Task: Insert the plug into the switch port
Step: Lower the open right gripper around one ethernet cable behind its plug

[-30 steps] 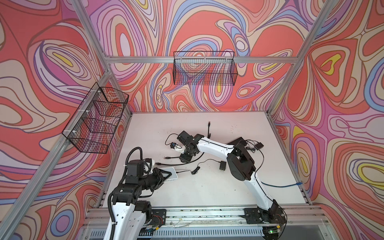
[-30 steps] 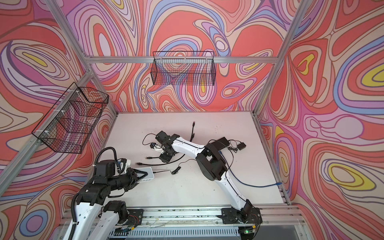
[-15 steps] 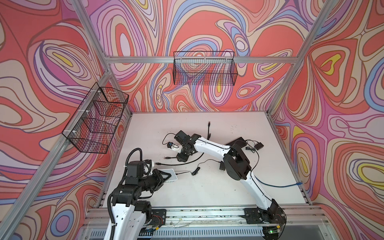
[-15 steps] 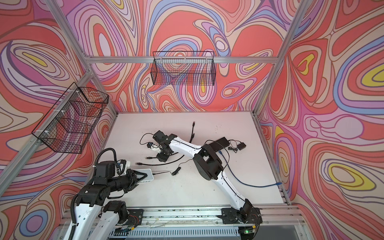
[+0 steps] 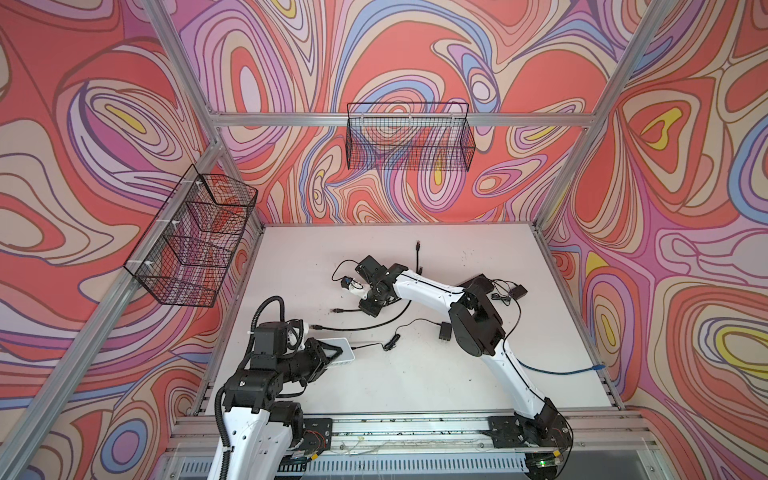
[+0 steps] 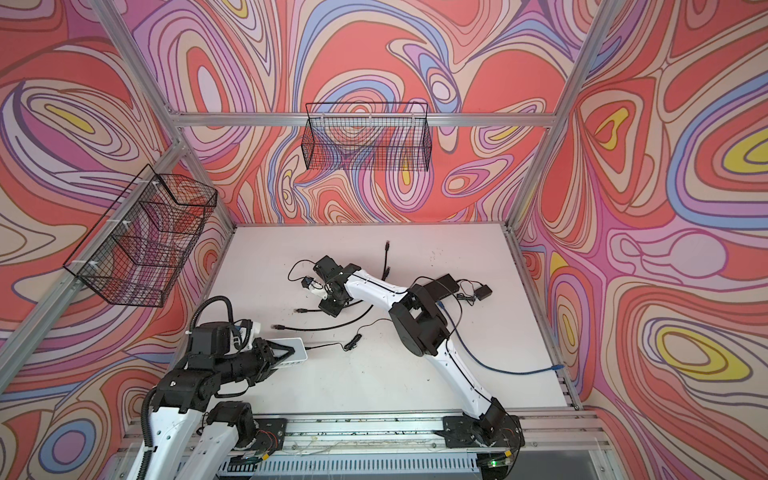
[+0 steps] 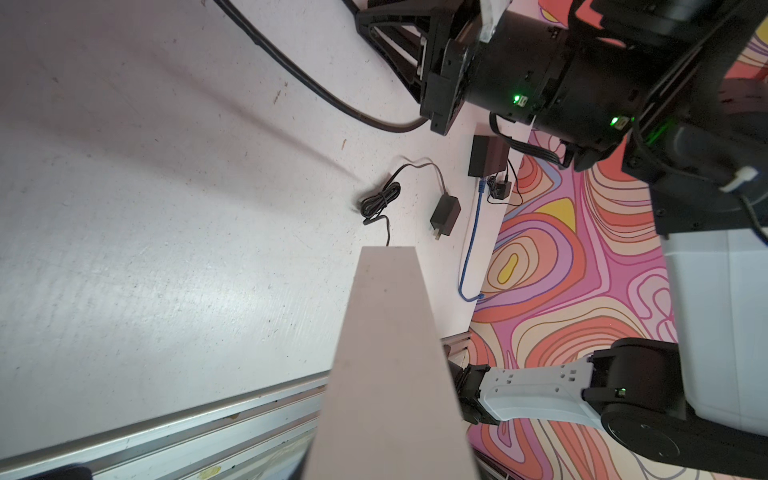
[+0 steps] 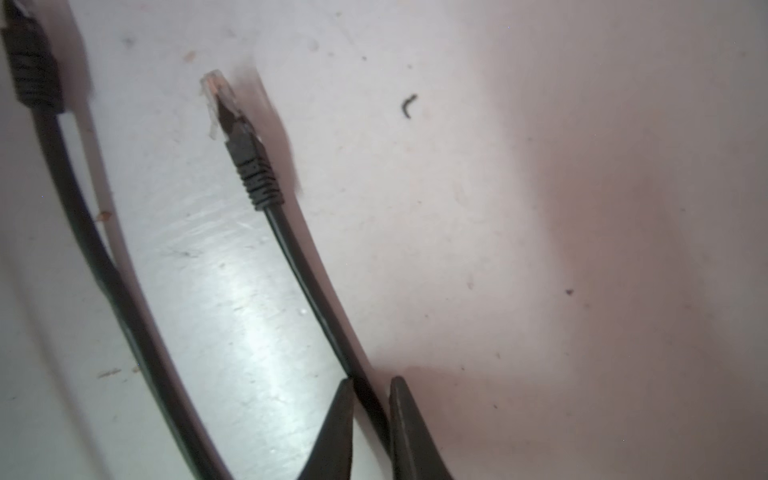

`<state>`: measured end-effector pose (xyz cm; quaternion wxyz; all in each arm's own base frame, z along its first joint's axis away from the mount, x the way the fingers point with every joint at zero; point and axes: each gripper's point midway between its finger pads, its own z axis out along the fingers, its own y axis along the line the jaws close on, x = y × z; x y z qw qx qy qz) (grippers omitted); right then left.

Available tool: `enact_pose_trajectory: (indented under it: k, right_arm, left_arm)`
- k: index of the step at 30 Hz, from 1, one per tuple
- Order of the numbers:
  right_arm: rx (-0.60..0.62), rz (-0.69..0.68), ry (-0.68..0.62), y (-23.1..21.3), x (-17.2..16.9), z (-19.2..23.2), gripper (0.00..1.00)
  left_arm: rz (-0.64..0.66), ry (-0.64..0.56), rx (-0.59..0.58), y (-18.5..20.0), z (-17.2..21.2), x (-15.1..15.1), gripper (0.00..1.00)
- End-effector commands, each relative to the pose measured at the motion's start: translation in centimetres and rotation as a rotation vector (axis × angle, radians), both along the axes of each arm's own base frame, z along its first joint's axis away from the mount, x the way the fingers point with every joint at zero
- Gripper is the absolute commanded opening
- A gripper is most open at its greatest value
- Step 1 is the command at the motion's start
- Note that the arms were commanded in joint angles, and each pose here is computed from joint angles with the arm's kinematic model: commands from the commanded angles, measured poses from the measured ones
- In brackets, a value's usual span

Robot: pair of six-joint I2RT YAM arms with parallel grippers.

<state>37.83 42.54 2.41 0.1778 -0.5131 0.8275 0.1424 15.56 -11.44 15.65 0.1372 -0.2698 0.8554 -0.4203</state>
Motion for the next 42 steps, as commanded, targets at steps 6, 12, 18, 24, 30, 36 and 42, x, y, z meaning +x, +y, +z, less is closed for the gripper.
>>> enact_pose_trajectory:
  k: [6,12,18,24,30,36,42]
  right_arm:
    - [-0.008,-0.156,0.043,-5.1,3.1,-2.0,0.08]
    - [0.003,-0.254,0.051,-7.3,4.2,-2.3,0.05]
    - [0.009,-0.299,0.06,-9.1,4.9,-2.4,0.05]
    - [0.082,-0.257,0.05,-8.0,4.6,-0.4,0.37]
    - [0.105,-0.258,0.031,-7.4,5.4,0.7,0.39]
    - [0.101,-0.251,0.033,-7.0,5.3,0.6,0.44]
    - [0.097,-0.237,0.005,-6.3,5.4,1.1,0.5]
  left_arm:
    - [0.006,-0.014,-0.023,-0.2,0.4,0.4,0.13]
    - [0.002,-0.015,-0.029,-0.3,0.4,0.5,0.13]
    - [-0.004,-0.018,-0.033,-0.3,0.4,0.7,0.13]
    - [-0.006,-0.024,-0.033,-0.4,0.6,0.8,0.13]
    - [-0.001,-0.027,-0.023,-0.2,0.9,0.4,0.13]
    - [0.0,-0.025,-0.007,0.0,1.0,-0.2,0.12]
    - [0.004,-0.021,0.005,0.2,0.9,-0.9,0.12]
